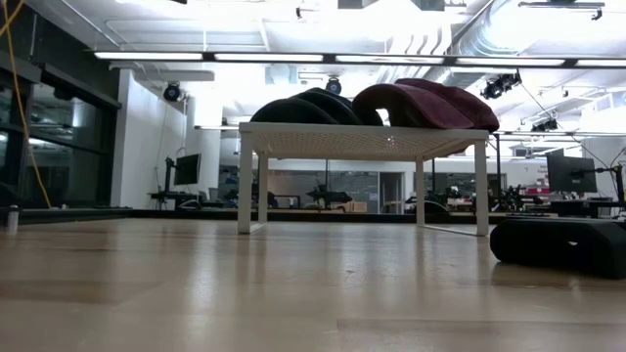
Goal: Pick & Place hat
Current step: Stack the red cap on top of the other red cap on the shelf
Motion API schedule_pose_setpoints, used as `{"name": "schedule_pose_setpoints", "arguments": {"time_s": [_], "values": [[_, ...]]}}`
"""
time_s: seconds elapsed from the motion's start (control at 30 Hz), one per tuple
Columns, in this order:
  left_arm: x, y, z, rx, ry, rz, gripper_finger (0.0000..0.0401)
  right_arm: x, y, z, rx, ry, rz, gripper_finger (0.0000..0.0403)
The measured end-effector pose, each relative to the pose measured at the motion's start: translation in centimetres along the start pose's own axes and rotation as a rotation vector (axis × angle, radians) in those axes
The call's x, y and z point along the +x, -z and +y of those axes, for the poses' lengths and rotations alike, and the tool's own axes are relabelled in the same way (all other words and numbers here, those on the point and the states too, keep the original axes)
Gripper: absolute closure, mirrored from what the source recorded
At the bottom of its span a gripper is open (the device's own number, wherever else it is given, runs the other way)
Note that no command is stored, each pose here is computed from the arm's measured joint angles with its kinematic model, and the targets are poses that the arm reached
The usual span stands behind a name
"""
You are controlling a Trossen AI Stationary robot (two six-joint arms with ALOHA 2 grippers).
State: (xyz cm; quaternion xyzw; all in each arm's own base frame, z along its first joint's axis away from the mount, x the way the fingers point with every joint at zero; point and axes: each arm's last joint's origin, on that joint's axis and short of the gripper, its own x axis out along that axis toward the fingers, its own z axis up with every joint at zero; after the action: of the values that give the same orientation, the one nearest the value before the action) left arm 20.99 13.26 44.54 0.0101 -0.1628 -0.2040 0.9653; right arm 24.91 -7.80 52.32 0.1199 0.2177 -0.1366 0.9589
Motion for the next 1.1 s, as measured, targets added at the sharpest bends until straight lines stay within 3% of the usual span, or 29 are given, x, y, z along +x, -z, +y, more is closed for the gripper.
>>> {"name": "schedule_pose_setpoints", "arguments": {"time_s": [0.2, 0.4, 0.53, 0.7, 0.9, 1.1], "values": [[0.0, 0.0, 0.0, 0.001, 0.001, 0.0, 0.0394, 2.2, -0.5, -1.7, -0.007, -0.056, 0.006, 0.0261], [0.0, 0.0, -0.1, 0.001, 0.019, 0.008, 0.0394, 6.6, -1.3, -3.4, -0.017, -0.169, -0.019, 0.0261], [-0.3, -0.3, -0.2, 0.016, 0.037, 0.016, 0.0394, 9.7, -1.1, -4.8, 0.001, -0.158, 0.009, 0.0261], [-2.6, -2.4, -0.9, 0.085, -0.008, 0.017, 0.0394, 11.7, -1.1, -6.4, 0.019, -0.158, -0.005, 0.0261], [-4.9, -3.9, -1.4, 0.127, -0.045, 0.055, 0.0394, 14.9, -1.1, -7.8, 0.051, -0.305, -0.025, 0.0261], [-6.5, -4.1, -1.0, 0.066, -0.018, 0.142, 0.0394, 18.1, -0.7, -8.4, 0.05, -0.445, -0.042, 0.0261]]}}
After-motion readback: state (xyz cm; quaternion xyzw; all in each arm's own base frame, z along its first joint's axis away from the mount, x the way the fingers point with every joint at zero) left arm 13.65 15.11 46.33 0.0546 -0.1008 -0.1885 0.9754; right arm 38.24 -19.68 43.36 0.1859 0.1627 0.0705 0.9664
